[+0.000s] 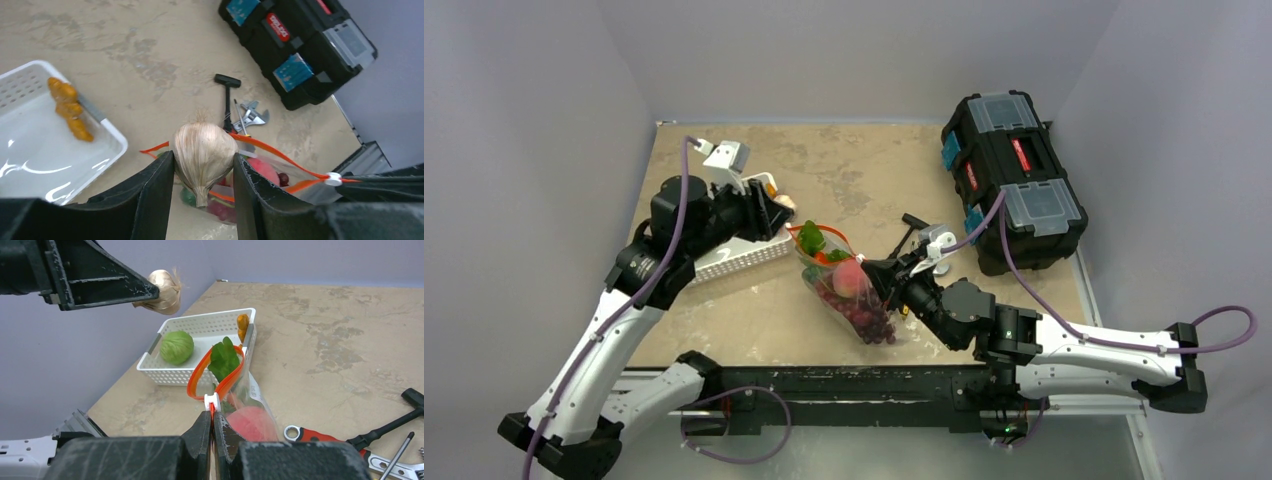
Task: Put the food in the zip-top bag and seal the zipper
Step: Place the fake vegetable in the zipper food storage bag.
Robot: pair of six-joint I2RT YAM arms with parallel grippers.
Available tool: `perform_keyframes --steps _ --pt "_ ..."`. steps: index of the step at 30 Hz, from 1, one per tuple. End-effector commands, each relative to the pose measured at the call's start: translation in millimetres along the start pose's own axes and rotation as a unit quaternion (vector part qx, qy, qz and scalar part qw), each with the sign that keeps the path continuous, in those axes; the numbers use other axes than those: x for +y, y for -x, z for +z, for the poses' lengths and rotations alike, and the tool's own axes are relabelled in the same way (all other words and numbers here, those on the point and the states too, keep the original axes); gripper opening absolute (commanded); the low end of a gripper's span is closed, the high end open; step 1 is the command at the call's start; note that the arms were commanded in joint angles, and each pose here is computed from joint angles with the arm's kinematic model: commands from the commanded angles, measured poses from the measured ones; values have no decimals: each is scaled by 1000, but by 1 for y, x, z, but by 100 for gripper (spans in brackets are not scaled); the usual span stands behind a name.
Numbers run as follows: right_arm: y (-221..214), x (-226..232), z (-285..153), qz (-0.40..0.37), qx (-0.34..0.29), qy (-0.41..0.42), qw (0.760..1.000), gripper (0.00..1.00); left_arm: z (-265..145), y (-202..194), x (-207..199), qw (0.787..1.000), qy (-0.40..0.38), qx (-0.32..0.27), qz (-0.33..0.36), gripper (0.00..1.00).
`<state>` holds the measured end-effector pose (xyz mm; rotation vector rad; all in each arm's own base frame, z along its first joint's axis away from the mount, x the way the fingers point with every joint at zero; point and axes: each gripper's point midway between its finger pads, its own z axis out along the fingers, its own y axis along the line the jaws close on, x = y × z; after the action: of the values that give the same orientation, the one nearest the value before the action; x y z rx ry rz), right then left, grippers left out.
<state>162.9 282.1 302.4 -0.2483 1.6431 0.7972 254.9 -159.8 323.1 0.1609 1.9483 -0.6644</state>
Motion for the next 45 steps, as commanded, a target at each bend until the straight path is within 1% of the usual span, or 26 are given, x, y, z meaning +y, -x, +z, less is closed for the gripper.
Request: perform_keyframes --steps 1,5,11,13,16,17,23,28,32,34,38,40,43,45 --pt "26 8 -3 36 -27 8 999 0 10 -2 -41 998 -56 21 13 25" --pt "26 7 -5 39 -29 10 999 0 24 -23 -50 997 -61 49 29 25" --pt "28 6 -7 41 -32 12 999 0 36 -39 -58 994 -71 72 32 25" --pt "28 5 -8 40 -33 12 999 0 40 -43 -59 994 -73 80 29 29" --pt "29 4 -9 40 -34 11 999 0 44 -51 -61 992 -78 96 27 37" --pt "29 3 -10 40 -34 11 999 0 45 -53 -61 992 -78 100 27 38" --pt "30 2 -11 39 -37 12 998 0 45 -64 -65 989 -94 114 23 43" --pt "30 2 -11 38 -38 12 998 0 41 -70 -73 985 -116 125 22 43" --pt "31 1 -11 37 -39 12 998 0 37 -81 -82 977 -150 147 25 43" --pt "32 2 -12 37 -40 12 998 0 35 -88 -86 972 -168 163 26 45" --pt "32 2 -12 36 -40 12 998 0 32 -96 -92 965 -192 178 30 54" --pt "32 2 -11 35 -39 13 999 0 31 -95 -95 963 -201 179 30 64" --pt "31 2 -11 35 -38 13 999 0 30 -93 -97 963 -203 177 25 82" --pt "32 3 -11 37 -39 14 998 0 32 -89 -90 969 -179 170 27 88"
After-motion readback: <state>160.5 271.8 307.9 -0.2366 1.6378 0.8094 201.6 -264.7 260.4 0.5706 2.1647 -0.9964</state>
